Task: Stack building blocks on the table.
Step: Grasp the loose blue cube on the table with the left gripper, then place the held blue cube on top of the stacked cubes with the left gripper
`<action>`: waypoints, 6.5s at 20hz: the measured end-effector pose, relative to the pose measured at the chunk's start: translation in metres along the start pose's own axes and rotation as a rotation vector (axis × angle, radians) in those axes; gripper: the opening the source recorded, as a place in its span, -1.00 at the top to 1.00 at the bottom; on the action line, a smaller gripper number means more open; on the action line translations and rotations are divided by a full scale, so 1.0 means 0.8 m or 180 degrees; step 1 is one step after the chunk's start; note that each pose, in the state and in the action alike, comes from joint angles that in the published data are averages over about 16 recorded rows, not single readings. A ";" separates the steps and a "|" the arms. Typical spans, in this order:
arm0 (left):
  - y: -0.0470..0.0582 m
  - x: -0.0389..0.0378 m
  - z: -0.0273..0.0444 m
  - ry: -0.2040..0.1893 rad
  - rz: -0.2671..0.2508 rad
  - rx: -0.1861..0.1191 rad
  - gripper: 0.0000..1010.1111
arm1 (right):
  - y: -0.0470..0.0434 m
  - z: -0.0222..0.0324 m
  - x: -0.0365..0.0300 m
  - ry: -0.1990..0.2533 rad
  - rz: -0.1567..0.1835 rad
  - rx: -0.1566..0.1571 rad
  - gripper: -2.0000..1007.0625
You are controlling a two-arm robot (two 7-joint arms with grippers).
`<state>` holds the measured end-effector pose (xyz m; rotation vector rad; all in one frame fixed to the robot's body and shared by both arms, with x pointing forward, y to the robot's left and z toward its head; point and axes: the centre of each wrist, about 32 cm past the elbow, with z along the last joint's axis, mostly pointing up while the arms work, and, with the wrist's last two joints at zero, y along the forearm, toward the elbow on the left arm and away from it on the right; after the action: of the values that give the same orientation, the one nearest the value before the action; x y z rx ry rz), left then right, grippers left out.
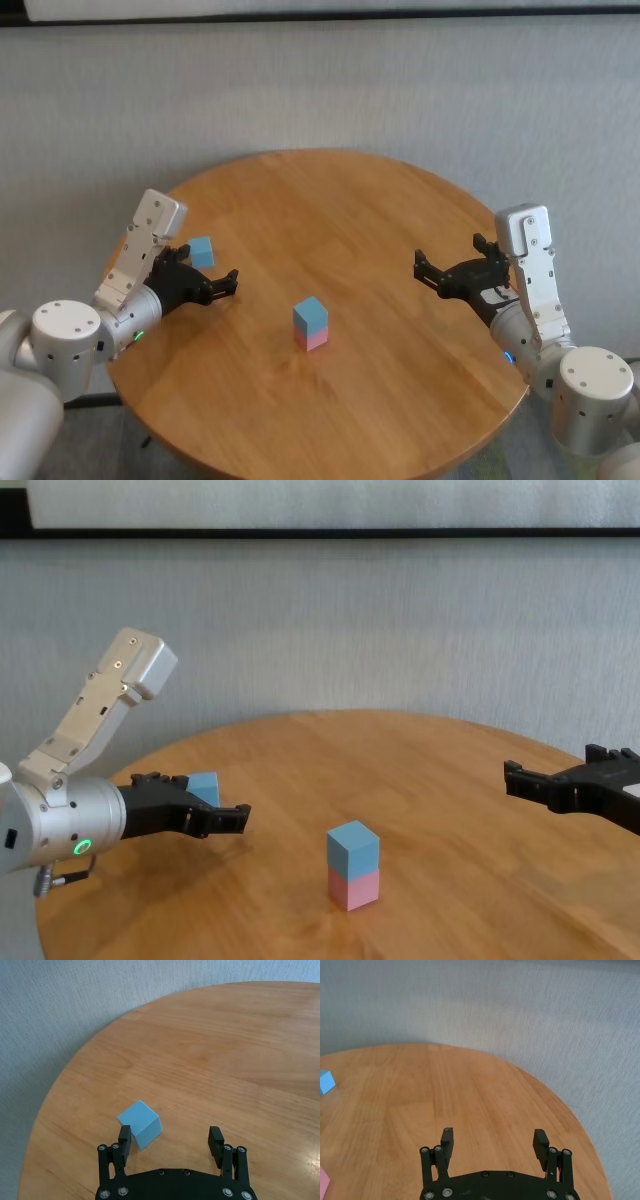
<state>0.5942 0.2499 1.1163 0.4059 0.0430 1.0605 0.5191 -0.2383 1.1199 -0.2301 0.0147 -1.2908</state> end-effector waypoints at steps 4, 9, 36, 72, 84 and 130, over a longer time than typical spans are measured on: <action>0.000 0.0004 0.0003 -0.0002 0.0009 -0.0019 -0.98 | 0.000 0.0000 0.0000 0.0000 0.0000 0.0000 -1.00; 0.001 0.0019 0.0016 -0.0014 0.0029 -0.0036 -0.98 | 0.000 0.0000 0.0000 0.0000 0.0000 0.0000 -1.00; -0.011 0.0122 -0.0042 0.0001 0.0080 0.0001 -0.98 | 0.000 0.0000 0.0000 0.0000 0.0000 0.0000 -1.00; -0.029 0.0188 -0.0079 -0.0002 0.0084 0.0011 -0.51 | 0.000 0.0000 0.0000 0.0000 0.0000 0.0000 -1.00; -0.029 0.0197 -0.0087 0.0000 0.0098 -0.0009 0.10 | 0.000 0.0000 0.0000 0.0000 0.0000 0.0000 -1.00; 0.112 -0.0369 0.0980 -0.0464 -0.0588 -0.0149 0.21 | 0.000 0.0000 0.0000 0.0000 0.0000 0.0000 -1.00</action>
<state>0.5226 0.2385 1.2149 0.4275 -0.0729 0.8464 0.5191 -0.2383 1.1199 -0.2301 0.0147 -1.2908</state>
